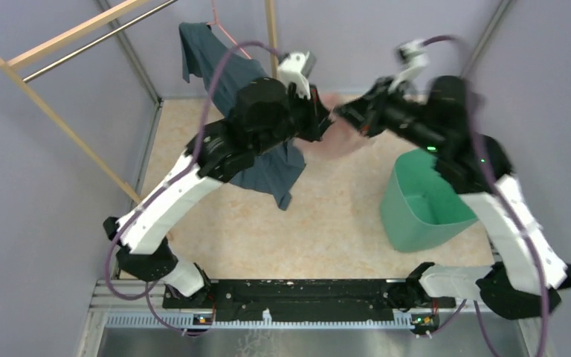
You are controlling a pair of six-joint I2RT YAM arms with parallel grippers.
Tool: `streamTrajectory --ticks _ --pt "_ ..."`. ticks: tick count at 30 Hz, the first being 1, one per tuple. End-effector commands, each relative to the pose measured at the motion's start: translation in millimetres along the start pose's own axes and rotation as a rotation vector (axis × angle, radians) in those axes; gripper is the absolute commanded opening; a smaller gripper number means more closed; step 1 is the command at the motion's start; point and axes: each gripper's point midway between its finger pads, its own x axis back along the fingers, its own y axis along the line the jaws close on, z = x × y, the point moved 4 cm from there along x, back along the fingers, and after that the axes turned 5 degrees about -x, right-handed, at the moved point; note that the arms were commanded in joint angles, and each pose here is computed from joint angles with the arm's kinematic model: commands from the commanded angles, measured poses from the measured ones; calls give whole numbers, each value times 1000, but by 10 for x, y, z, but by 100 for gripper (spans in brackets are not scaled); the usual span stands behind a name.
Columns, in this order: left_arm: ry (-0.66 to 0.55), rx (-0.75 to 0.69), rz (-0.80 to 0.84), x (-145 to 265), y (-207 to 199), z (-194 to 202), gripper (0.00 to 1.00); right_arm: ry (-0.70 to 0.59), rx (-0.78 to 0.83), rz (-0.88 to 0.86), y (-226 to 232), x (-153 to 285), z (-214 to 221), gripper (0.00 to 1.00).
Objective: Put the trash bags into the trash bin
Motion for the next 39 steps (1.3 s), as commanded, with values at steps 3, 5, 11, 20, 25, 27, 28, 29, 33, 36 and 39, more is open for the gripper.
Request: streamTrajectory --ticks 3,5,11,20,25,27,28,29,33,36,39 --pt "-571 -142 331 1638 -462 -873 0 -426 175 -427 757 1366 -596 0" --pt "-390 -87 -82 972 260 -48 0 -270 93 -183 49 707 64 0" --pt "221 156 -467 502 1373 2350 0 152 -100 6 -963 176 1822 0" --pt "-384 -58 299 1339 -184 -405 0 -155 216 -135 159 618 -120 0" --pt "-629 -77 449 1910 -358 -873 0 -419 283 -300 623 1363 -647 0" --pt "-550 7 253 1512 32 -391 0 -398 264 -280 396 1209 -340 0" --pt "-522 66 166 1437 218 -204 0 -372 236 -252 248 1102 -156 0" --pt "-388 102 37 1096 484 335 0 -308 197 -216 54 951 121 0" --pt "102 287 -281 708 1191 2153 0 110 -9 -136 -652 352 1542 0" --pt "283 416 -294 816 1305 2825 0 181 -204 -281 -661 378 2037 0" --pt "131 410 -90 884 1094 2475 0 61 -163 -261 -609 483 1768 0"
